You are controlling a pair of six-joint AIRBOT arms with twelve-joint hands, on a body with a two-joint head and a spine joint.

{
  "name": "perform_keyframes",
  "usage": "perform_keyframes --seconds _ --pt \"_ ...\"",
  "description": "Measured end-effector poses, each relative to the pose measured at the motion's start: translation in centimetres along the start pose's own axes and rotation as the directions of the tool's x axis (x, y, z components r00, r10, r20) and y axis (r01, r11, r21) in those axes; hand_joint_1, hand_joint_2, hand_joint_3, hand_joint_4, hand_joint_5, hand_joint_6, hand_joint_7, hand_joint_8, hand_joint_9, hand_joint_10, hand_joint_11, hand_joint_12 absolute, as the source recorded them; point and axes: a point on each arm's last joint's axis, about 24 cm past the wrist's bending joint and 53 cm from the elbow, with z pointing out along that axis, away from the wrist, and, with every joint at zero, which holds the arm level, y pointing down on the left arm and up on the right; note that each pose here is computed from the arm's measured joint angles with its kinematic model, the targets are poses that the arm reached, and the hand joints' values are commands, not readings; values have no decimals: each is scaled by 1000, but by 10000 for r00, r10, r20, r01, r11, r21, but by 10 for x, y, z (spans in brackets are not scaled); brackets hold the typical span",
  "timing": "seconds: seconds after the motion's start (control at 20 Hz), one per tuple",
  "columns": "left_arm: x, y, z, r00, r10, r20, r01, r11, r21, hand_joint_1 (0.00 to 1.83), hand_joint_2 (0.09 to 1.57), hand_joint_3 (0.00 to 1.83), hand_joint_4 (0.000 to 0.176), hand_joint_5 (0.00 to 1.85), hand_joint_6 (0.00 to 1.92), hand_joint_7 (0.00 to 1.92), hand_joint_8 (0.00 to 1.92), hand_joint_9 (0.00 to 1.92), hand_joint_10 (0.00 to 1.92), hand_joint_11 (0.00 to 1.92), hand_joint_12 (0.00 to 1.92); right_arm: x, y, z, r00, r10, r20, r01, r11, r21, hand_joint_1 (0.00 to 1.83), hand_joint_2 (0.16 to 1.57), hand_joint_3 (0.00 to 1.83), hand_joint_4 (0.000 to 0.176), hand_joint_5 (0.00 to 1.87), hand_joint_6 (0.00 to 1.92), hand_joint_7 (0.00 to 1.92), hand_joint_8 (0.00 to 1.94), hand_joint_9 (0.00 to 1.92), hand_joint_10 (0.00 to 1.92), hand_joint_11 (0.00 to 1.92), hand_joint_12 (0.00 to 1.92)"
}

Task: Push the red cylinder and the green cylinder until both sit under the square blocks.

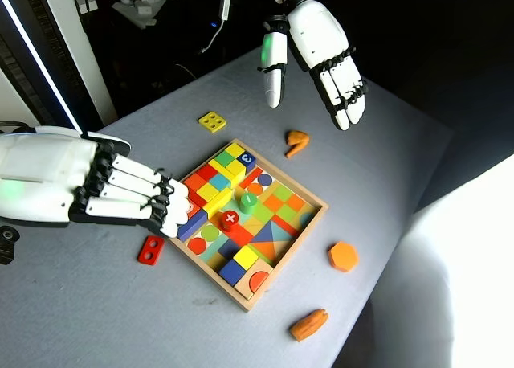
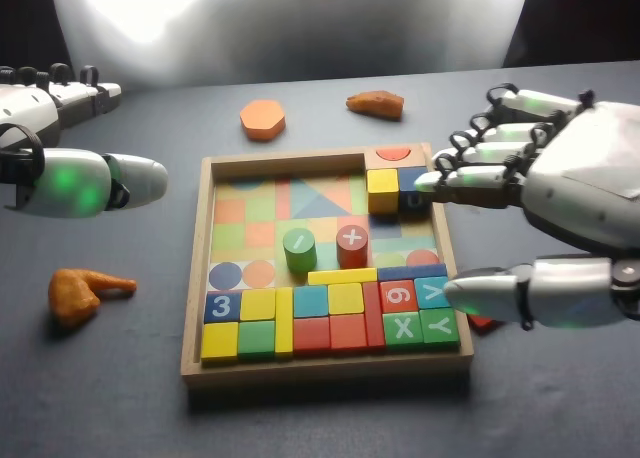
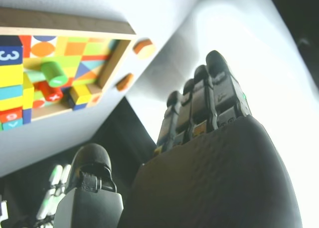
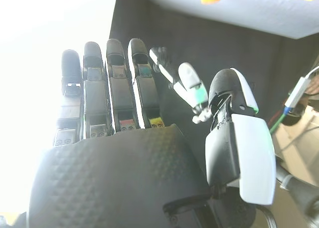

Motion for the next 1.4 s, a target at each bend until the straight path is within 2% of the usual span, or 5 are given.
perform_keyframes --seconds 0.3,0.5,0.9,1.1,1.4 --pt "0 1 0 10000 -3 12 3 10000 -20 0 1197 0 30 0 0 14 3 57 5 0 444 28 -17 41 9979 110 -646 -55 9964 848 105 1157 0 0 908 39 408 0 296 0 0 791" --pt "0 1 0 10000 -21 4 21 10000 -21 0 1194 0 28 0 0 30 4 66 6 0 406 19 -12 64 9993 268 -249 -249 9970 740 96 1156 0 0 1013 29 379 0 228 2 0 585" --pt "6 -4 0 9988 -420 -267 424 9990 119 0 1200 0 32 0 0 12 3 40 3 0 244 28 0 96 9986 478 -223 -465 9973 563 9 1166 3 0 952 1 300 1 122 0 0 216" --pt "7 -5 0 9980 -541 -321 546 9984 128 0 1209 0 34 0 0 0 0 11 5 0 113 32 1 107 9987 457 -208 -446 9976 532 0 1158 0 0 939 0 295 0 120 1 0 267" --pt "-1 4 0 9982 -598 -4 598 9980 -212 0 1206 0 40 0 0 11 3 26 7 0 211 37 -1 109 9987 434 -266 -418 9975 574 5 1174 1 0 934 2 286 1 128 4 0 128"
